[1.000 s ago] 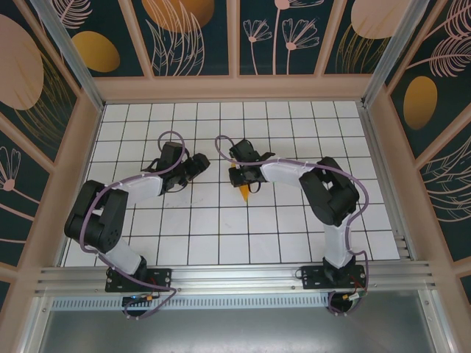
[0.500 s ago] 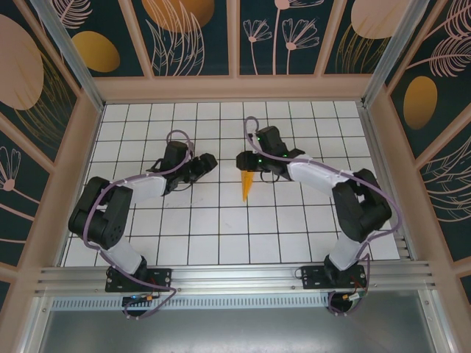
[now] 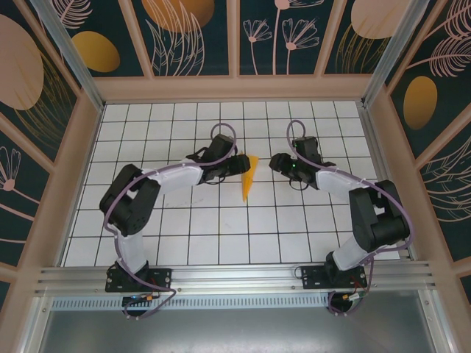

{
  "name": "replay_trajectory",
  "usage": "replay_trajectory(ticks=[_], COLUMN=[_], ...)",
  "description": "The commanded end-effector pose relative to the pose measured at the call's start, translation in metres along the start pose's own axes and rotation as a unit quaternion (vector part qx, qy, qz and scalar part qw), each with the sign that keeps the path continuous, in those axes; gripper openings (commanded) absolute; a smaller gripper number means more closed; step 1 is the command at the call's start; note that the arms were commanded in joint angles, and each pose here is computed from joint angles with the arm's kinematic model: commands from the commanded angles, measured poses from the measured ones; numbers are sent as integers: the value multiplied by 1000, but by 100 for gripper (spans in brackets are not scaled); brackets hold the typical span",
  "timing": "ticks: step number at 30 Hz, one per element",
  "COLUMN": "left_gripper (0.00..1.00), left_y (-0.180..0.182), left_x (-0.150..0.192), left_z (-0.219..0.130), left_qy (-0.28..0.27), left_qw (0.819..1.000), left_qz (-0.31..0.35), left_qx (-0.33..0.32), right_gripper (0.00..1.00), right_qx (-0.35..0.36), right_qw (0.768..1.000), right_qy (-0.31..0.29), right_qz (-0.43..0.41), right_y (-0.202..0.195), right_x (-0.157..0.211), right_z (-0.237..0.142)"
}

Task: Fold a paper plane with a square sheet of paper (pick it up from the middle)
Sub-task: Move the paper plane to the top-center of the table.

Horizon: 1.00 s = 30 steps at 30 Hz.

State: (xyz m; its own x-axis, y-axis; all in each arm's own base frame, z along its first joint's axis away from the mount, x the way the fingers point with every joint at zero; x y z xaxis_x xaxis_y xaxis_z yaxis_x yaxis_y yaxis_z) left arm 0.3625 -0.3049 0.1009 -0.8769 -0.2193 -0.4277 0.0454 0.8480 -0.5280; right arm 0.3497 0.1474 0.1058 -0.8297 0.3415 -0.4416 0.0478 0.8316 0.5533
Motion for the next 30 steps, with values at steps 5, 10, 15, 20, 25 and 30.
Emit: replay_trajectory(ticks=[5,10,15,20,25,30], left_gripper=[54,29,17,8,6,6], left_y=[15,22,30,44,51,55], left_x=[13,9,5,3,9,10], left_z=[27,26,11,2,4,2], left_qy=[33,14,-20,-30,-14,-11], left_qw=[996,995,994,994,995,995], left_qz=[17,0,-32,-65,-83,-87], left_qx=[-82,-102,-102,-83,-55,-44], right_gripper=[55,55,54,53,49,49], right_qx=[-8,-24,-75,-110,-133,-148], right_qw=[999,1000,997,990,982,974], right_qy=[-26,-11,28,80,126,154], right_qz=[17,14,-3,-27,-55,-82], right_y=[-3,0,13,29,49,71], right_x=[-9,-6,3,15,26,33], right_z=[-7,-3,5,21,42,59])
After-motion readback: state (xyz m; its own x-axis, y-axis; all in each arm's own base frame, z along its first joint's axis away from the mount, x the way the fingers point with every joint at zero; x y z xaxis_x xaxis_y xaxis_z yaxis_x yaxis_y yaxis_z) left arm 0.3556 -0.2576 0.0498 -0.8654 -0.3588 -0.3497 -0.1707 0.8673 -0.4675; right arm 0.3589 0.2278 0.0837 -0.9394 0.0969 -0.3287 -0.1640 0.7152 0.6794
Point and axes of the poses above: each hand's point on the last joint's axis, 136 mm out from that joint toward the fingers, its own z axis out along the fingers, its own y axis along the line the jaws close on, x = y × z, the point moved 4 cm from there along -z, back along the fingers, and after that the axes turned 2 degrees about -z, right-handed, at the moved point
